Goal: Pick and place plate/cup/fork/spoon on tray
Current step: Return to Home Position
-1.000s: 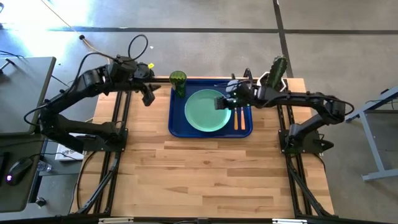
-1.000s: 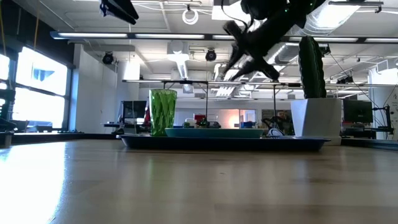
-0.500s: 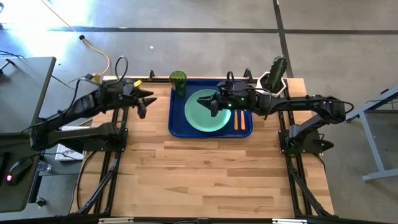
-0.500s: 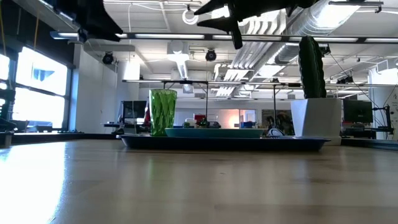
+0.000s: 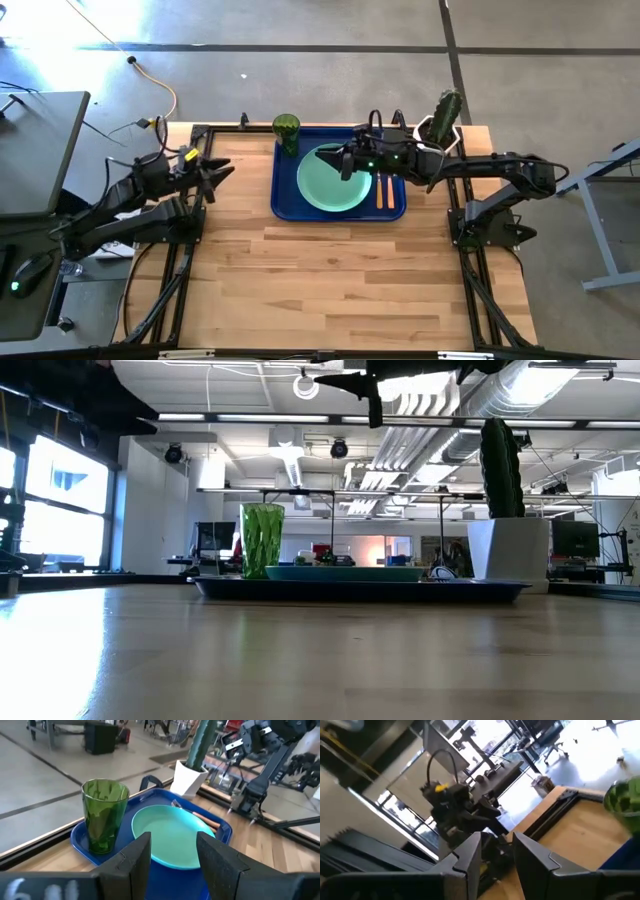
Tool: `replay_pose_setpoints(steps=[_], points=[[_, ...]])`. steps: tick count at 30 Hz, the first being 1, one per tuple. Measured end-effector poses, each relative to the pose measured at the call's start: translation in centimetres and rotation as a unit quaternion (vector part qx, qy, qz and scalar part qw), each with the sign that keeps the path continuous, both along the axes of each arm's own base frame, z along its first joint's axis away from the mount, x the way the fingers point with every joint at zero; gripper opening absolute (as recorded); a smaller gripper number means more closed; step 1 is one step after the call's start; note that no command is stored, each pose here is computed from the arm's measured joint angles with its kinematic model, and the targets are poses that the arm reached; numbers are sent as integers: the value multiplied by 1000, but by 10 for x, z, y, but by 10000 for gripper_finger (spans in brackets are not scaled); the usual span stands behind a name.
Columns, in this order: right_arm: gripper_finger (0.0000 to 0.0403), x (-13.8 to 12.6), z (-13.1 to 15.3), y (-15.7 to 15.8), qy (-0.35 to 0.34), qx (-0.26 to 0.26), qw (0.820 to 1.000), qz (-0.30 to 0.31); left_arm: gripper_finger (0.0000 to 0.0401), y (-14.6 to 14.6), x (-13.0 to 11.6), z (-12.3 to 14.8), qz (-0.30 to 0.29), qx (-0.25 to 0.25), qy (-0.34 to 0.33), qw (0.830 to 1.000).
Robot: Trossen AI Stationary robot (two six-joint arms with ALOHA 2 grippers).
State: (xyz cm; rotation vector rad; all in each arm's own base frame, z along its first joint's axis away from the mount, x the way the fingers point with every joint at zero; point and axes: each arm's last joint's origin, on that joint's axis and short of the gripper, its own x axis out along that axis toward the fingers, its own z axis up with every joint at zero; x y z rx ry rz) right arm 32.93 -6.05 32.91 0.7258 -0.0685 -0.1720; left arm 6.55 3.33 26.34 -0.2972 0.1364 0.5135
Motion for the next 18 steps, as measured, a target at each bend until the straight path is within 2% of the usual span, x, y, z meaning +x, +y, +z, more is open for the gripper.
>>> replay_pose_setpoints(steps=[4, 7, 12, 15, 18], points=[[103, -1, 2, -4, -22, 52, 998, -5, 147, -3, -6, -13, 0, 7, -16, 1000], [103, -1, 7, -5, -48, 56, 997, -5, 147, -3, -6, -20, 0, 10, -52, 999], [103, -3, 19, -3, -103, 28, 994, 14, 147, -3, 1, -38, -51, -3, -79, 996], [103, -4, 22, -5, -112, -4, 994, 17, 147, -3, 6, -51, -85, -10, -86, 993], [103, -4, 22, -8, -108, -47, 993, 16, 147, -1, 12, -64, -90, -13, -89, 992]])
